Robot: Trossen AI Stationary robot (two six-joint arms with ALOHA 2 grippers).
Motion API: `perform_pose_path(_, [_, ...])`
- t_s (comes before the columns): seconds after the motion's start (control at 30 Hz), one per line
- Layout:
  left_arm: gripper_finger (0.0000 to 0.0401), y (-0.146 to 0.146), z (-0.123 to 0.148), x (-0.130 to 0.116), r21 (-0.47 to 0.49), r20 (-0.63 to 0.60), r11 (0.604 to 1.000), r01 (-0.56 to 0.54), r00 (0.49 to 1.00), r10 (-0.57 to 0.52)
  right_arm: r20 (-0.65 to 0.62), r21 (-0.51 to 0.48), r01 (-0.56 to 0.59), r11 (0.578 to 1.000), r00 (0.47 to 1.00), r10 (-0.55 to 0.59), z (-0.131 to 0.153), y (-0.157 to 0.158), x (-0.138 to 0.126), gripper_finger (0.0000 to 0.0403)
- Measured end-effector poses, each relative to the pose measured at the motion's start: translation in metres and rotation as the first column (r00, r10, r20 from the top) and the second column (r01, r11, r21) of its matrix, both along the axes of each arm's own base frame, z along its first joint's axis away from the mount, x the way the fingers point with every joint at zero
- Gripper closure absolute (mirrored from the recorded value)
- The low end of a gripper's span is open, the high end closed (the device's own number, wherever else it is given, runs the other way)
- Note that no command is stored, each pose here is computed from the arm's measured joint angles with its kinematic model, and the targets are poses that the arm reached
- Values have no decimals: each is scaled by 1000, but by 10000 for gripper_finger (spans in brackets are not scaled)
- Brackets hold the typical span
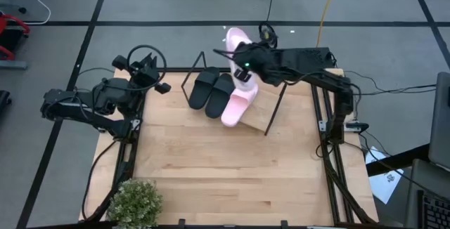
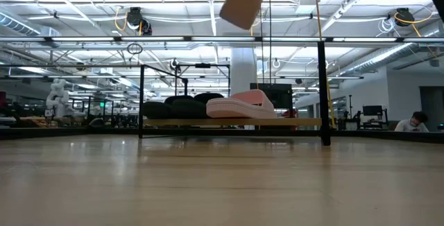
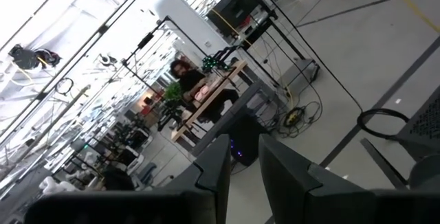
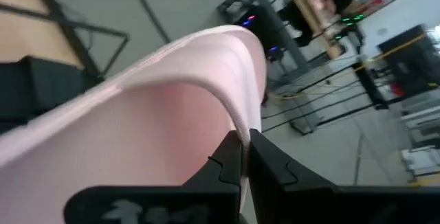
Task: Pick and place slides into the shelf
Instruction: Put the pink slides on the shelf
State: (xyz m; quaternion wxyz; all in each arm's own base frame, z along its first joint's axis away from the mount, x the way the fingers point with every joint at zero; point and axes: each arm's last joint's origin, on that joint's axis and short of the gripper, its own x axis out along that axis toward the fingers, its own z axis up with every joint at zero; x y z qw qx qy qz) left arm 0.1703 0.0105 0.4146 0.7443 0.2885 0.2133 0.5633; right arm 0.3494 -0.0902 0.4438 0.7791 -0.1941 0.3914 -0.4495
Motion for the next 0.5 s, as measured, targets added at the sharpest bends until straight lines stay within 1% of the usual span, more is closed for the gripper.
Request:
perform_pose_path(0.07, [315, 1, 0, 0, 1, -2, 1000, 0, 1000, 0, -23, 40, -12, 999, 1000, 13, -9, -1, 7, 403])
perform_pose_path(0.13, [315, 2, 0, 0, 1, -4, 1000, -4, 1000, 4, -59, 100, 2, 995, 998, 4, -21, -1, 9, 403])
perform_pose_path(0.2, [315, 3, 0, 0, 0, -1, 1000, -5, 1000, 5, -104, 163, 46, 986, 994, -30, -32, -2, 6, 403])
perform_pose_path(0.3, [315, 3, -1, 0, -4, 12, 1000, -5, 1000, 5, -173, 237, 154, 959, 978, -115, -45, 0, -2, 403])
perform_pose_path(0.37, [315, 3, -1, 0, -6, 18, 1000, -5, 1000, 5, -163, 296, 206, 933, 973, -163, -50, 2, -6, 403])
perform_pose_path(0.43, [315, 3, -1, 0, -6, 15, 1000, -5, 1000, 5, -129, 356, 198, 913, 978, -162, -53, 5, -4, 403])
perform_pose_path(0.5, [315, 3, -1, 0, -6, 15, 1000, 1, 1000, 0, -111, 381, 208, 901, 978, -179, -54, 9, -4, 403])
